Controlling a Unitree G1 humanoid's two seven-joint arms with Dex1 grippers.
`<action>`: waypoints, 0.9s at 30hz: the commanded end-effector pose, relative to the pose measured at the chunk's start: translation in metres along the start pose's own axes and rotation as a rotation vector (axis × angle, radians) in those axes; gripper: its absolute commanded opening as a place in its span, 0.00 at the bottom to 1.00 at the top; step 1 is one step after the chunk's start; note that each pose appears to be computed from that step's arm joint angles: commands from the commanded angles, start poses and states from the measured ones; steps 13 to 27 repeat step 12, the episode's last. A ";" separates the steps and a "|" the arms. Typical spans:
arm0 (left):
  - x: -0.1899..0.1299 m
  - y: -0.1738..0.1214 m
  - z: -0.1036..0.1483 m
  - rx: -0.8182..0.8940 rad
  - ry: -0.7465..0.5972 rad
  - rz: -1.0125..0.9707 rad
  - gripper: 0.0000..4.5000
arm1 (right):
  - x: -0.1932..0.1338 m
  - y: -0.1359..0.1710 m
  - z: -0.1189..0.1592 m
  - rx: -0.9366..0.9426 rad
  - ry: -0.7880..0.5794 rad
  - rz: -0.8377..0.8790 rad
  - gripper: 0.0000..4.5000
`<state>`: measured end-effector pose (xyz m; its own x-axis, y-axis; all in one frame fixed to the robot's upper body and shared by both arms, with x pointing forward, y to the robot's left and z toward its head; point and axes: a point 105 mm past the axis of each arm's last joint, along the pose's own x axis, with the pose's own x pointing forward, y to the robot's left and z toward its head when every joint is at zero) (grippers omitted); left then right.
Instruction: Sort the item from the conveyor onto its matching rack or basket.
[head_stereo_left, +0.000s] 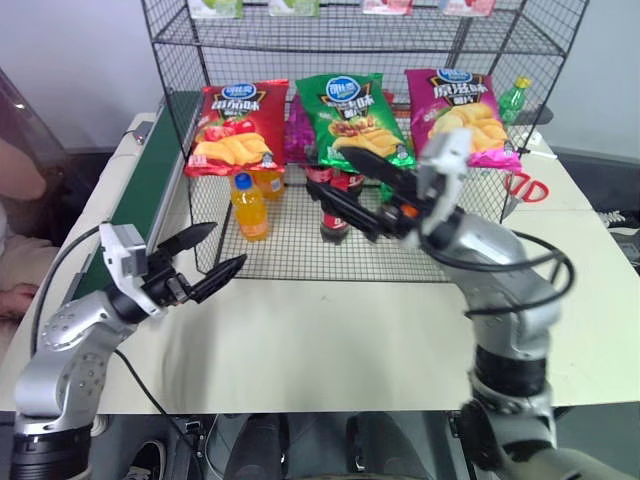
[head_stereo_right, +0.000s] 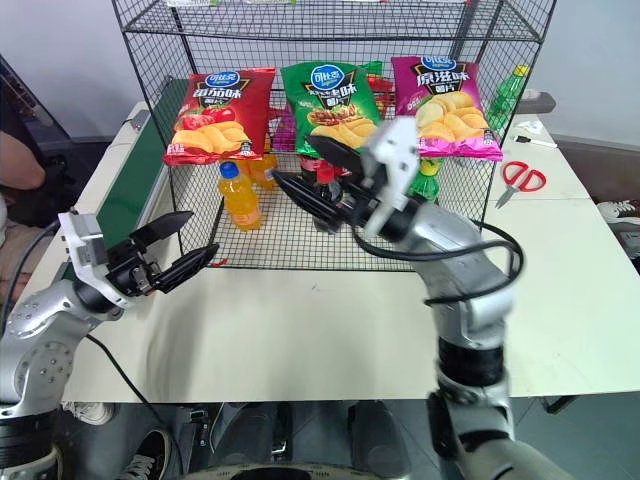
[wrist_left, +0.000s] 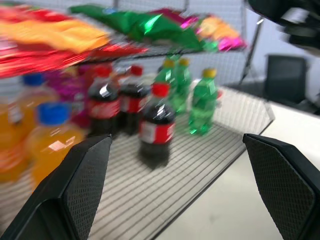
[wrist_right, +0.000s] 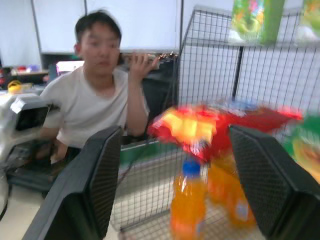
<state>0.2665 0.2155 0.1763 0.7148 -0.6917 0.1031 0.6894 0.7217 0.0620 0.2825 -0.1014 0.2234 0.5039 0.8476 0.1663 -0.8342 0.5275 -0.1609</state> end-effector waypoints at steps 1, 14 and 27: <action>-0.017 0.015 0.011 0.060 0.025 0.053 1.00 | -0.032 -0.003 0.002 -0.090 0.039 0.016 0.77; -0.061 0.057 -0.006 0.090 0.206 0.200 1.00 | -0.085 -0.036 -0.038 -0.194 0.272 -0.002 0.77; -0.061 0.057 -0.006 0.090 0.206 0.200 1.00 | -0.085 -0.036 -0.038 -0.194 0.272 -0.002 0.77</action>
